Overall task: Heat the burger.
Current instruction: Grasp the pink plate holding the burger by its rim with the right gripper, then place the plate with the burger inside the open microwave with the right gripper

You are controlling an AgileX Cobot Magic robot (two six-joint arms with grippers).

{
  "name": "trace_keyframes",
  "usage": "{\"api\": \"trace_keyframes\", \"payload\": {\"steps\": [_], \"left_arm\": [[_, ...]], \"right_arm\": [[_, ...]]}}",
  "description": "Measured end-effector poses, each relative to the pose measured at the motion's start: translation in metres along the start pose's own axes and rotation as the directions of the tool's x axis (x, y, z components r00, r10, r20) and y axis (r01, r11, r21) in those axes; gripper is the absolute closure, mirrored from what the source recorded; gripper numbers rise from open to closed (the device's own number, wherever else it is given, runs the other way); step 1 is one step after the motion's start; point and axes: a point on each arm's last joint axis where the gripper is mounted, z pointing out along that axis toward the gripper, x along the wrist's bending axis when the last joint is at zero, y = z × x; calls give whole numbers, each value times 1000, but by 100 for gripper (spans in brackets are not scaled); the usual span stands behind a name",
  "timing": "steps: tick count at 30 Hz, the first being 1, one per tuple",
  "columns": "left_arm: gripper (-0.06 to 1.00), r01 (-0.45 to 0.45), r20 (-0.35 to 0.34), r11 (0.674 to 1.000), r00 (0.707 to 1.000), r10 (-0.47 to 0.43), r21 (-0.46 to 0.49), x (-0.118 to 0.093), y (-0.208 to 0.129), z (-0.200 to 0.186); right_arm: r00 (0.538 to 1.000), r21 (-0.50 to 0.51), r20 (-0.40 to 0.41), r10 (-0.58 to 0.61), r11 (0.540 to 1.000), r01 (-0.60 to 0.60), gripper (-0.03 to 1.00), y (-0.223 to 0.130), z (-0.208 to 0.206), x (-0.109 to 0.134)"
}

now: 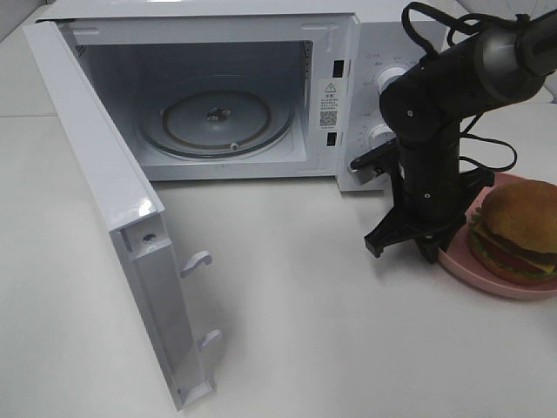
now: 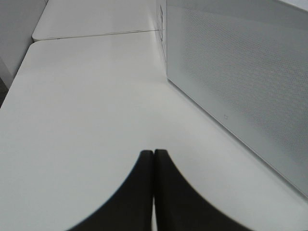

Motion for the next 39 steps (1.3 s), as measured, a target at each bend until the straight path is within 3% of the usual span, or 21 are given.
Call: {"api": "trace_keyframes", "payload": {"steps": [3,14,22,29,39], "left_arm": [[94,0,0,1000,1000,0,0,0,0,0],[94,0,0,1000,1000,0,0,0,0,0],[94,0,0,1000,1000,0,0,0,0,0],[94,0,0,1000,1000,0,0,0,0,0],[94,0,0,1000,1000,0,0,0,0,0]], "right_arm": [[1000,14,5,-3,1000,3,94,-1,0,0],[999,10,13,-30,1000,30,94,-1,-2,-2],[1000,-34,-5,-10,999,10,94,-4,-29,0],[997,-68,6,-73,995,73,94,-12,-67,32],[988,-98,45,-146,984,150,94,-28,-108,58]]}}
